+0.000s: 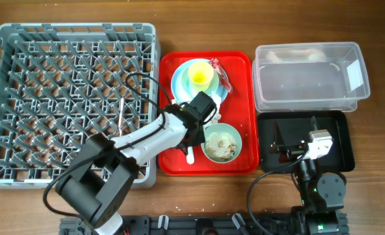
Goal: Sort waste into correct bins and load items into the dishwasher rack
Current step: 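Move the left gripper back to the tray and grasp the white spoon, then carry the white spoon into the rack and insert it upright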
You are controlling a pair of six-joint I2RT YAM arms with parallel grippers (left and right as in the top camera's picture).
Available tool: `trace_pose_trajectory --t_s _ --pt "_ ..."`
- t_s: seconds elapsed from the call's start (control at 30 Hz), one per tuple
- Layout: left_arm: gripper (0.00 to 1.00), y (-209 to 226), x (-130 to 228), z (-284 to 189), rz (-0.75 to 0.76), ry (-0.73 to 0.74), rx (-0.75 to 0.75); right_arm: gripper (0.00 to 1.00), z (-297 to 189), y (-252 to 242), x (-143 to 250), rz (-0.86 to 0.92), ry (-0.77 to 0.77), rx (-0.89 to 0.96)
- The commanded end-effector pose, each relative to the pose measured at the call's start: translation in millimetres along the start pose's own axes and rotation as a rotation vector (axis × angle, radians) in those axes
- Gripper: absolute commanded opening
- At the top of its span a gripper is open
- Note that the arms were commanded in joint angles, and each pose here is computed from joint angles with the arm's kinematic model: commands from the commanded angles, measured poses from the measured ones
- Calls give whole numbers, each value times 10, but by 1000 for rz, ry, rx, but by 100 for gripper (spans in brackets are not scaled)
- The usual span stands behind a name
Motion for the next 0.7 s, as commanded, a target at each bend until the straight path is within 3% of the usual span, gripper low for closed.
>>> trace_pose_trajectory --t_s 0.0,0.07,0.1,0.23,0.43,0.57,0.67 --pt "18 47 5 84 -10 -10 -37 100 -1 6 -6 -17 -6 -6" --pt "14 96 -4 80 -5 -23 -68 100 -1 6 -7 -17 -6 -7" --pt "4 110 -10 70 -4 -29 -76 100 -1 6 -7 -17 -6 -6" --pt "4 -55 -134 -385 123 -88 16 100 -1 6 -7 -17 -6 -6" --pt "4 335 -437 -1601 62 -486 3 100 -1 6 -7 -17 -6 -6" --pt "4 597 -480 -1820 50 -601 -88 100 -1 6 -7 -17 -6 -6" --pt "7 617 -465 -1696 100 -571 -154 100 -1 6 -7 -17 -6 -6"
Point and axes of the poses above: each gripper's point midway between its finger pads, its own z axis out along the fingers, its own y axis along the line the jaws close on, x = y × z, the point moved 6 cm from there along -z, back along the fingers, and after that the axes turned 15 degrees about -z, right-handed, at the moved point
